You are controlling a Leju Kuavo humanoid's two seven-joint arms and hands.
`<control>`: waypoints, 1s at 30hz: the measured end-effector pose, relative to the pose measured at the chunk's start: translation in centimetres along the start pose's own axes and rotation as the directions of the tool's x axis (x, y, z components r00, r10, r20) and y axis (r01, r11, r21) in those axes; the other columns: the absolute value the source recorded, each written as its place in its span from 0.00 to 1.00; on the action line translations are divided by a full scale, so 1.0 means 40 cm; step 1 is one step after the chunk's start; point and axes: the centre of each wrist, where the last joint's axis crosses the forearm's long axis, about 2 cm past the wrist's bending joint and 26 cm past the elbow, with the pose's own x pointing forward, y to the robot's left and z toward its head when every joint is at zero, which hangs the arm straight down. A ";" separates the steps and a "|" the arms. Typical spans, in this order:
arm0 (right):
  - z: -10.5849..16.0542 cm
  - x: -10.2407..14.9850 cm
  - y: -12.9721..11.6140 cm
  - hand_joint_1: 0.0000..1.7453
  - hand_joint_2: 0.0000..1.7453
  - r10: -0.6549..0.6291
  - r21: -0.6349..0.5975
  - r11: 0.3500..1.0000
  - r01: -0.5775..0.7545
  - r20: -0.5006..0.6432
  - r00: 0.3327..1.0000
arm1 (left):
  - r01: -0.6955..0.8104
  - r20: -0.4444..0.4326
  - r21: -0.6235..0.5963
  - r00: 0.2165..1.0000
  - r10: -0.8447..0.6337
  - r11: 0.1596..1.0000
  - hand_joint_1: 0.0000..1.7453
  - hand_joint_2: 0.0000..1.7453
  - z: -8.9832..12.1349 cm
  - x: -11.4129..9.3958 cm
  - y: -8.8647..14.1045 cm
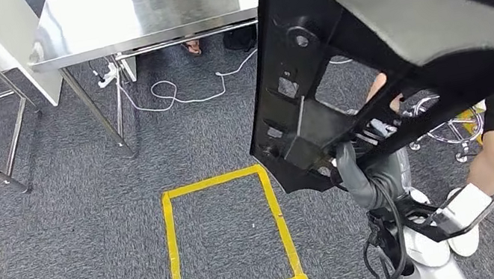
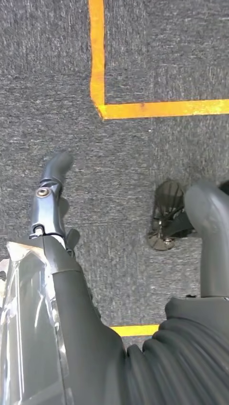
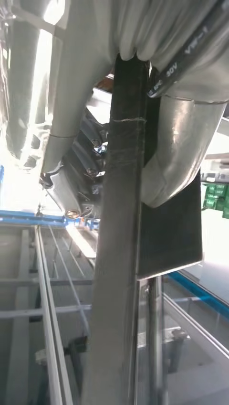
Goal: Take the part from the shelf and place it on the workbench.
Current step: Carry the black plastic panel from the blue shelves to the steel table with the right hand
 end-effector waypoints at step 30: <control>0.009 -0.002 0.001 1.00 1.00 0.011 0.010 1.000 -0.011 -0.024 1.000 | 0.007 -0.010 -0.008 1.000 -0.007 1.000 0.00 1.00 -0.001 0.003 -0.005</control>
